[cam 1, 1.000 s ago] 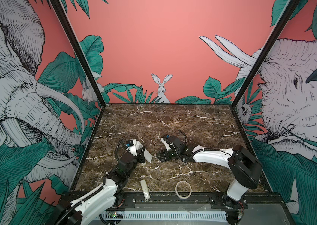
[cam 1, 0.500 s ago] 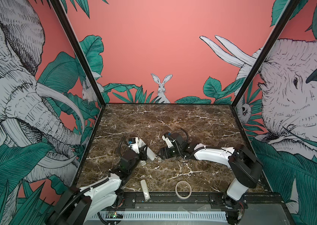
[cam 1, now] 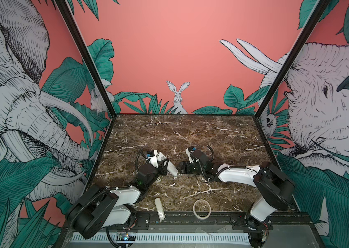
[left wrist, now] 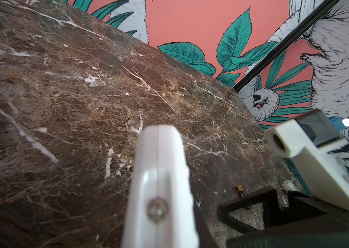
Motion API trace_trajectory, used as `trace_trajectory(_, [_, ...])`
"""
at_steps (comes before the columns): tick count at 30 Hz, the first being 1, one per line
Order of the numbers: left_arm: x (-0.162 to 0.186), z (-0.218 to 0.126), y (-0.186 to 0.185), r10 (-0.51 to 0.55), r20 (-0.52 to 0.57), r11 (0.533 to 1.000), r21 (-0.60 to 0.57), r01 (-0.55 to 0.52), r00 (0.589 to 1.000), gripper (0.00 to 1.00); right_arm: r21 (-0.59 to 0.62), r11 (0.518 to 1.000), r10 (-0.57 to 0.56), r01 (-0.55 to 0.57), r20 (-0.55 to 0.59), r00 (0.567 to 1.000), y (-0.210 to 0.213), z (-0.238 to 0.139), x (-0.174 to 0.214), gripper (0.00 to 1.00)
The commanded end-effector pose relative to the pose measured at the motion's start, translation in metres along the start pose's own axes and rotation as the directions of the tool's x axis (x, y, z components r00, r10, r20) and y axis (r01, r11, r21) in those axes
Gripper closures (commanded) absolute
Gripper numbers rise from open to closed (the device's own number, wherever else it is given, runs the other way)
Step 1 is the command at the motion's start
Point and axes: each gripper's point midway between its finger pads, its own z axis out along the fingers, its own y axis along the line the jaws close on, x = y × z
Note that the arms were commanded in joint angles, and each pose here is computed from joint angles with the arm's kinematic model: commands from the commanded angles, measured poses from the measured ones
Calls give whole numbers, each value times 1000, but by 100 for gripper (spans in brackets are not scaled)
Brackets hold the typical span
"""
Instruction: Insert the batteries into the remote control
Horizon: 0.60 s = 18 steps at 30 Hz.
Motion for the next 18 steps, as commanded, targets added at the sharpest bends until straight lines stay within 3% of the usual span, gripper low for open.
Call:
trace_trajectory(1, [23,-4,17,5,-55,998,-62,-8,998,100,-75,994,89,-85,56,994,13,12,-16,26])
trace_trajectory(18, [34,-4,22,6,-68,997,-81,-11,998,100,-165,976,149,-140,46,988,22,32,-16,33])
